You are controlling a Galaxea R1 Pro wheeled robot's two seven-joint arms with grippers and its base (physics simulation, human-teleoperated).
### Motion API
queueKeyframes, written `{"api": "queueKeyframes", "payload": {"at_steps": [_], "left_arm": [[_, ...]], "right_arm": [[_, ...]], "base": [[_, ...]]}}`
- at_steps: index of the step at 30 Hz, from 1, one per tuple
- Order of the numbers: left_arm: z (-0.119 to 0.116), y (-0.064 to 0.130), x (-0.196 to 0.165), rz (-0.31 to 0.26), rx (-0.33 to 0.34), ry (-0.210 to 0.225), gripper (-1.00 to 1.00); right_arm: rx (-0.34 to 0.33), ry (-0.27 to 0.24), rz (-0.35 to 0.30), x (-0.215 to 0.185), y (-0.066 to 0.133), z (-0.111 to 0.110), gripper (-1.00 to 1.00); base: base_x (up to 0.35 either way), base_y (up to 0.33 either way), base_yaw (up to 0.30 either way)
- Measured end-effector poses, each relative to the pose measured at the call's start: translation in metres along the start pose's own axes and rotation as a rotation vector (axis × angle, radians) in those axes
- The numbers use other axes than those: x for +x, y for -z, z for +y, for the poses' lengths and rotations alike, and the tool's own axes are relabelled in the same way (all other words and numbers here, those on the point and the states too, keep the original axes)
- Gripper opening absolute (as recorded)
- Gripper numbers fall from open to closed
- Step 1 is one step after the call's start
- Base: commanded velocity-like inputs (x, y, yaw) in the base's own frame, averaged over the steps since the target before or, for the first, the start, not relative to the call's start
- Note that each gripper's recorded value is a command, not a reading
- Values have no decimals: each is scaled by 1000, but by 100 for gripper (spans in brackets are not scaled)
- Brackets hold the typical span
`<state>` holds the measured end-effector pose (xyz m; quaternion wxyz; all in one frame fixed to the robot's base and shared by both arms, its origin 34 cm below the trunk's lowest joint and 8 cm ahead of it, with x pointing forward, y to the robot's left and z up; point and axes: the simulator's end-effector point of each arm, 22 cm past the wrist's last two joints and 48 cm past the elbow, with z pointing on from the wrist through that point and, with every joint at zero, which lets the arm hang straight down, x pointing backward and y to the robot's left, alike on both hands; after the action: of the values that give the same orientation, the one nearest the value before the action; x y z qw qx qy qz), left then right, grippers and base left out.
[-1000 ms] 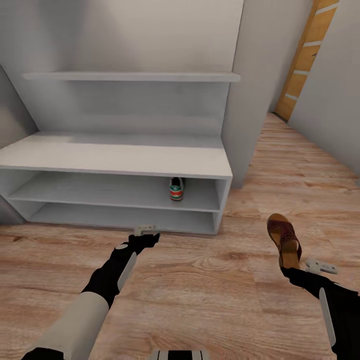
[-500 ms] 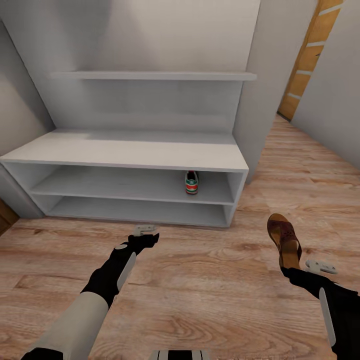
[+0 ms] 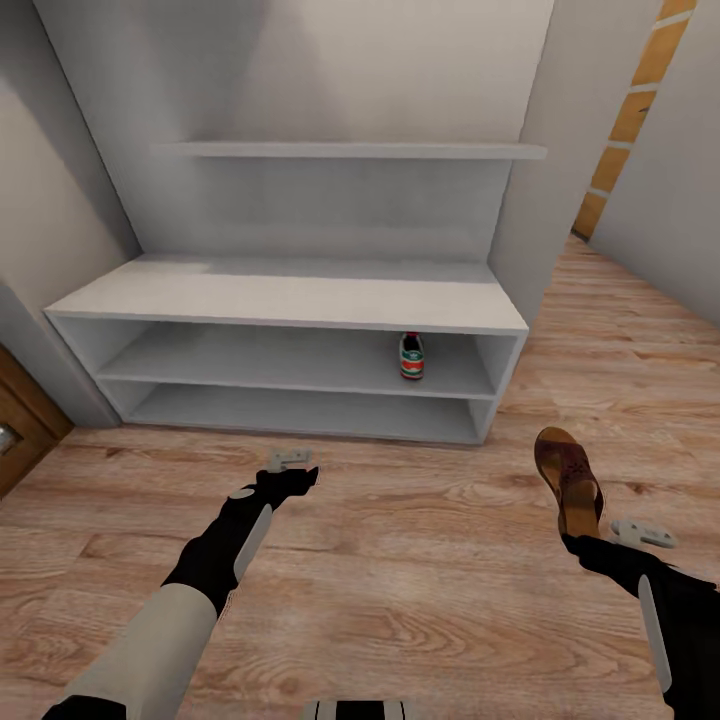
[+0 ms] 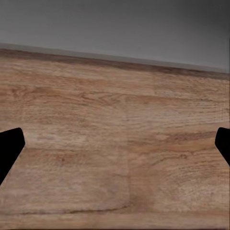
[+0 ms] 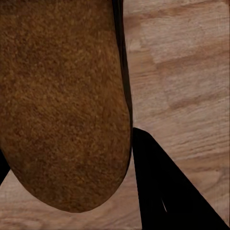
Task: Pick up the two gym shoes and the two sandals from the corridor floor and place them onto the hallstand (shoe rack) in the corridor, making sure they are on the rack and not on the floor. Arrange them so the two gym shoes are next to each other and the two sandals are next to each other.
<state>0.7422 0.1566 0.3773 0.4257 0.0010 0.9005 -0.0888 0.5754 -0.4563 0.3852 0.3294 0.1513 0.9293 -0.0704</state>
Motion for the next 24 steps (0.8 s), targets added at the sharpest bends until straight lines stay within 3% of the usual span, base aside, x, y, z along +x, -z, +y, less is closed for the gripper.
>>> {"api": "queueKeyframes", "payload": {"at_steps": [24], "left_arm": [[0, 0, 0, 0, 0, 0, 100]], "right_arm": [[0, 0, 2, 1, 0, 0, -100]], "base": [[39, 349, 0]]}}
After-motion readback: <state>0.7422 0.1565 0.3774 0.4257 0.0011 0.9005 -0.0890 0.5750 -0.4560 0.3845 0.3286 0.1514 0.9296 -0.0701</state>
